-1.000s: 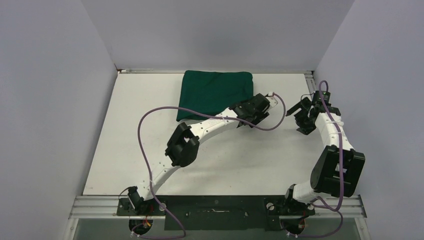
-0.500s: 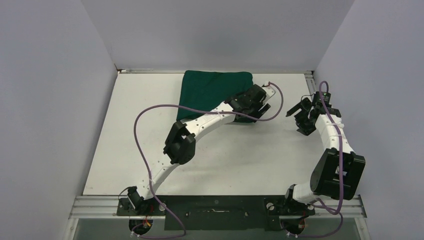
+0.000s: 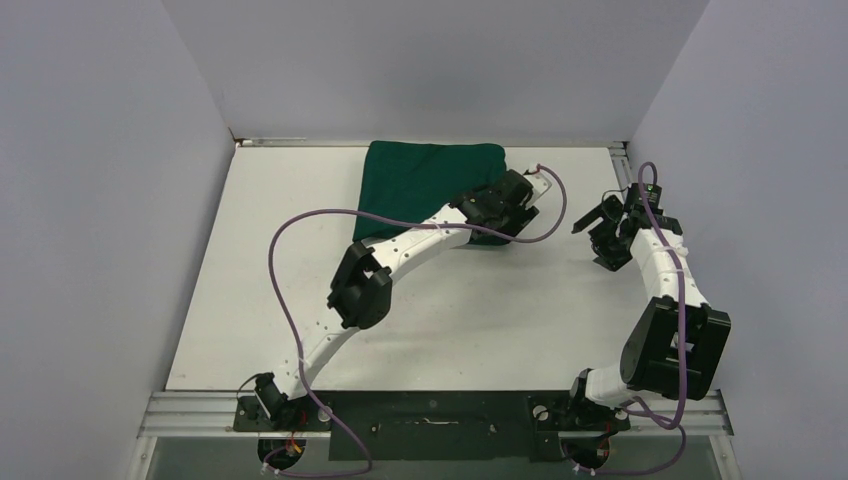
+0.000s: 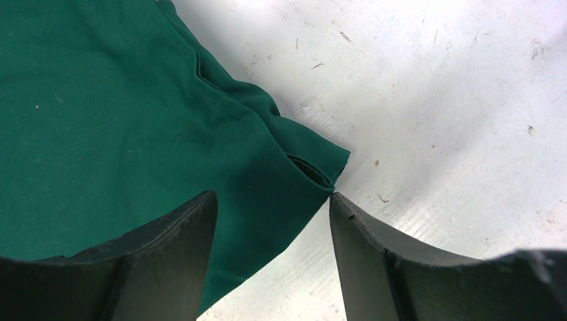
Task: Open and lay out the surgical kit
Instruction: Open the surgical kit at the center of the board.
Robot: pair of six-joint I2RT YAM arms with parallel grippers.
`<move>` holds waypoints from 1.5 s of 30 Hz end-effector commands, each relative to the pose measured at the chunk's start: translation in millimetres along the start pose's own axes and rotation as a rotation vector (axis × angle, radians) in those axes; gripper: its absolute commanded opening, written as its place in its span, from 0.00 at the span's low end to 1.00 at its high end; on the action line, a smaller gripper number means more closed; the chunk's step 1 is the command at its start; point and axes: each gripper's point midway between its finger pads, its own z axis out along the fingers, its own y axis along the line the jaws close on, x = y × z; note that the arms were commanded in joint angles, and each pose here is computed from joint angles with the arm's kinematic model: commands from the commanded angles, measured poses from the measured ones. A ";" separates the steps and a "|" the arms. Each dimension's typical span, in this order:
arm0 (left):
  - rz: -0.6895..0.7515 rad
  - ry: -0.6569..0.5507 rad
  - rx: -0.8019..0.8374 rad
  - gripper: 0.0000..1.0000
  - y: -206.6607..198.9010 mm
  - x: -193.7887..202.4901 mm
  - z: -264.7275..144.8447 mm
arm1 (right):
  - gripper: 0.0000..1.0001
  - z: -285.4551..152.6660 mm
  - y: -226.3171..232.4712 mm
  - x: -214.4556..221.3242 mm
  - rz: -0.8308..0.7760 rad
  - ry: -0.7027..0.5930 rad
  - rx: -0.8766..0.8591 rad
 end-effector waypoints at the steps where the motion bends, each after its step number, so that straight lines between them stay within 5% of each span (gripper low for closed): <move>1: 0.000 -0.055 0.005 0.60 -1.6 -17.0 1.4 | 0.77 -6.6 4.9 -12.2 -0.005 -0.051 -0.021; 5: 0.006 -0.053 -0.007 0.61 -0.3 -14.6 4.8 | 0.77 -7.4 4.8 -12.6 -0.009 -0.053 -0.020; 10: -0.015 -0.074 -0.006 0.39 -0.8 -21.8 4.5 | 0.77 -9.6 3.8 -13.1 -0.014 -0.055 -0.013; 17: -0.047 -0.110 -0.009 0.32 4.5 -35.7 -6.2 | 0.77 -14.1 2.9 -13.5 -0.020 -0.064 -0.010; 24: -0.181 -0.142 0.059 0.00 16.6 -52.2 -21.1 | 0.77 -14.5 3.2 -13.7 -0.018 -0.069 -0.014; 38: -0.893 -0.292 0.514 0.00 142.9 -84.4 -68.3 | 0.77 -16.7 7.5 -21.5 -0.028 -0.097 -0.025; 45: -1.100 -0.372 0.628 0.00 207.7 -78.7 -89.7 | 0.77 -18.7 7.3 -23.2 -0.026 -0.113 -0.026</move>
